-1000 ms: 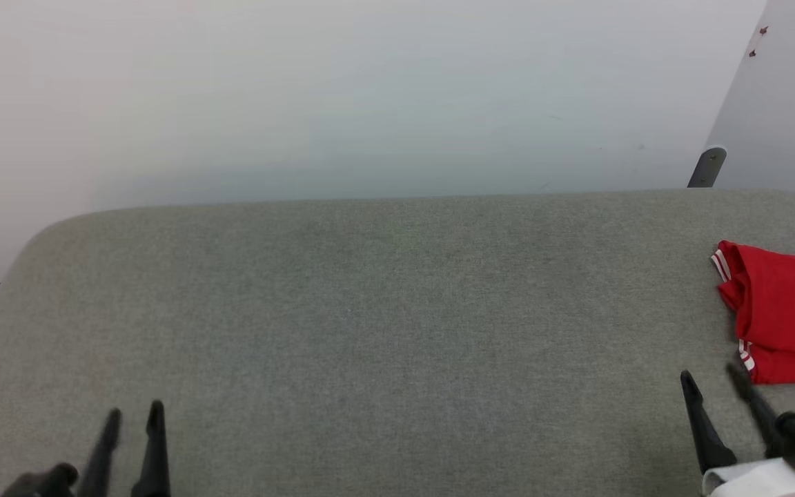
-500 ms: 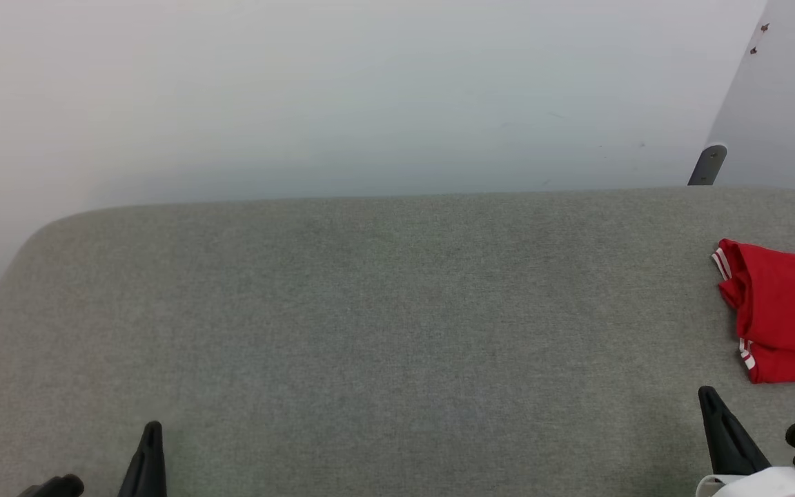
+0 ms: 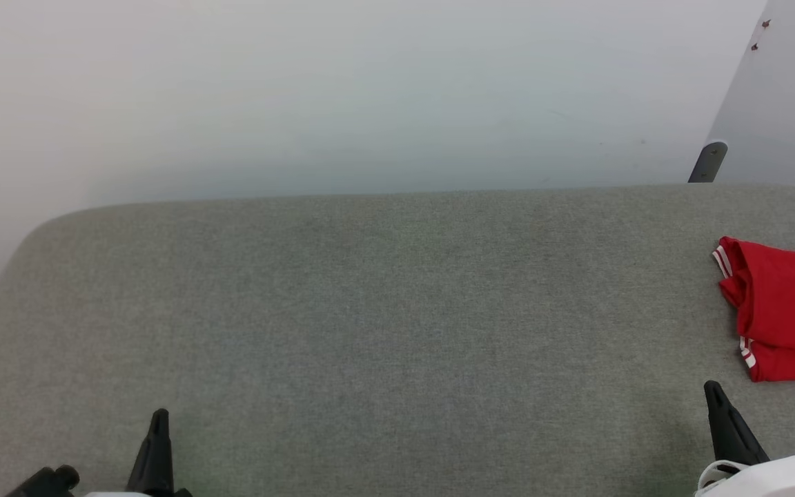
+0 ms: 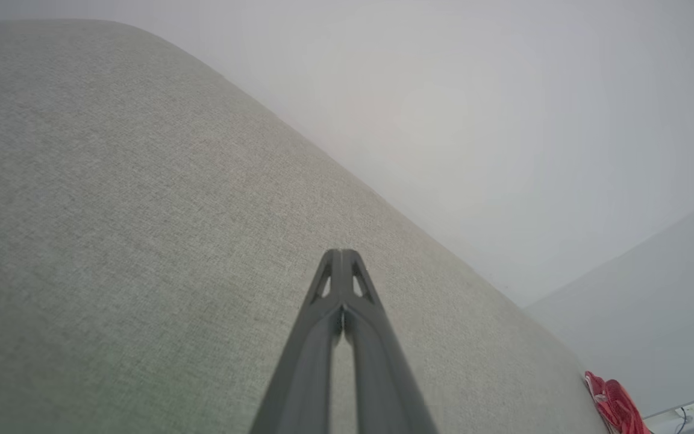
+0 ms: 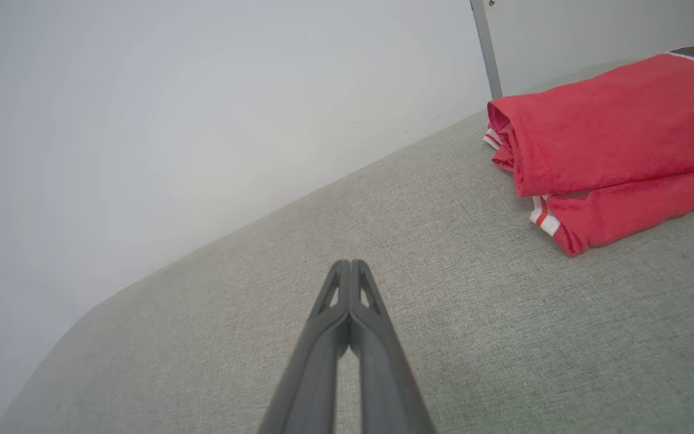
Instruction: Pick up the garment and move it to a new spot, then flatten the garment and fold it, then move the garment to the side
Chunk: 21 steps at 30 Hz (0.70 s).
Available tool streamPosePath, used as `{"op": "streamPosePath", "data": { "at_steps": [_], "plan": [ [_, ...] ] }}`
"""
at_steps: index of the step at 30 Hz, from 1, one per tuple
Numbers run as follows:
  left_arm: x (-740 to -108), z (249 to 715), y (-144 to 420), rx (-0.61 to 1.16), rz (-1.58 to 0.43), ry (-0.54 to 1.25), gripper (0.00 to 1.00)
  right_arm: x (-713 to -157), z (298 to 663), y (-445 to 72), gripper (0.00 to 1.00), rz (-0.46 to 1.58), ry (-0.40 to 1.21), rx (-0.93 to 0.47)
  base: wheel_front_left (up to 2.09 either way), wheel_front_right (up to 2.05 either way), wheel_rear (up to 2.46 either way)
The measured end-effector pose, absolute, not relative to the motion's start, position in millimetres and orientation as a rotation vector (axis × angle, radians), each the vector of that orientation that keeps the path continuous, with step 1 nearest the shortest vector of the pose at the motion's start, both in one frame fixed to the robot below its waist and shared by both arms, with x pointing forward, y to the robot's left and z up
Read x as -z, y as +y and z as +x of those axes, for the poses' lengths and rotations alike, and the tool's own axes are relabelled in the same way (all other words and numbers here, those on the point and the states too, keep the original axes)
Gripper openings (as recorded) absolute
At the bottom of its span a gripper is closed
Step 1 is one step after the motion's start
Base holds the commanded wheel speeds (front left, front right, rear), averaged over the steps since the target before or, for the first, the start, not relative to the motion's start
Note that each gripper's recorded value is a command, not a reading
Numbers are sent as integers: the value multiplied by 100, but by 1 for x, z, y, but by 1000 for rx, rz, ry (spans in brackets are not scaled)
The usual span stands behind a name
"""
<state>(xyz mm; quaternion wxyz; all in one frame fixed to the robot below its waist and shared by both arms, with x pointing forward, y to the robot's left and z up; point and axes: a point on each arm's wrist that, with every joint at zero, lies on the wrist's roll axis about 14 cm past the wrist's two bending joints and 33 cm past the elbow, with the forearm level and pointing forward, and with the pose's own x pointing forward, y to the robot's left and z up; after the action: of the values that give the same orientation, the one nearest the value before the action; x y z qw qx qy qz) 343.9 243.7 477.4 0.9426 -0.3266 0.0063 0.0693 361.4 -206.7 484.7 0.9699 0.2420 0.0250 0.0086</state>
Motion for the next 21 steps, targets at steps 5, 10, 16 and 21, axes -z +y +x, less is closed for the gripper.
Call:
{"op": "streamPosePath", "data": {
  "at_steps": [5,10,16,21],
  "plan": [
    [-478,347,241,-143,-736,13,0,-488,365,-208,0,569,44,-4,0,0,0],
    [-479,350,239,-142,-801,13,0,-487,366,-208,0,645,50,8,0,0,0],
    [-481,354,236,-138,-873,12,0,-487,368,-208,0,731,54,18,0,0,0],
    [-482,356,234,-136,-928,13,0,-488,369,-208,0,800,54,27,0,0,0]
  ]
}}
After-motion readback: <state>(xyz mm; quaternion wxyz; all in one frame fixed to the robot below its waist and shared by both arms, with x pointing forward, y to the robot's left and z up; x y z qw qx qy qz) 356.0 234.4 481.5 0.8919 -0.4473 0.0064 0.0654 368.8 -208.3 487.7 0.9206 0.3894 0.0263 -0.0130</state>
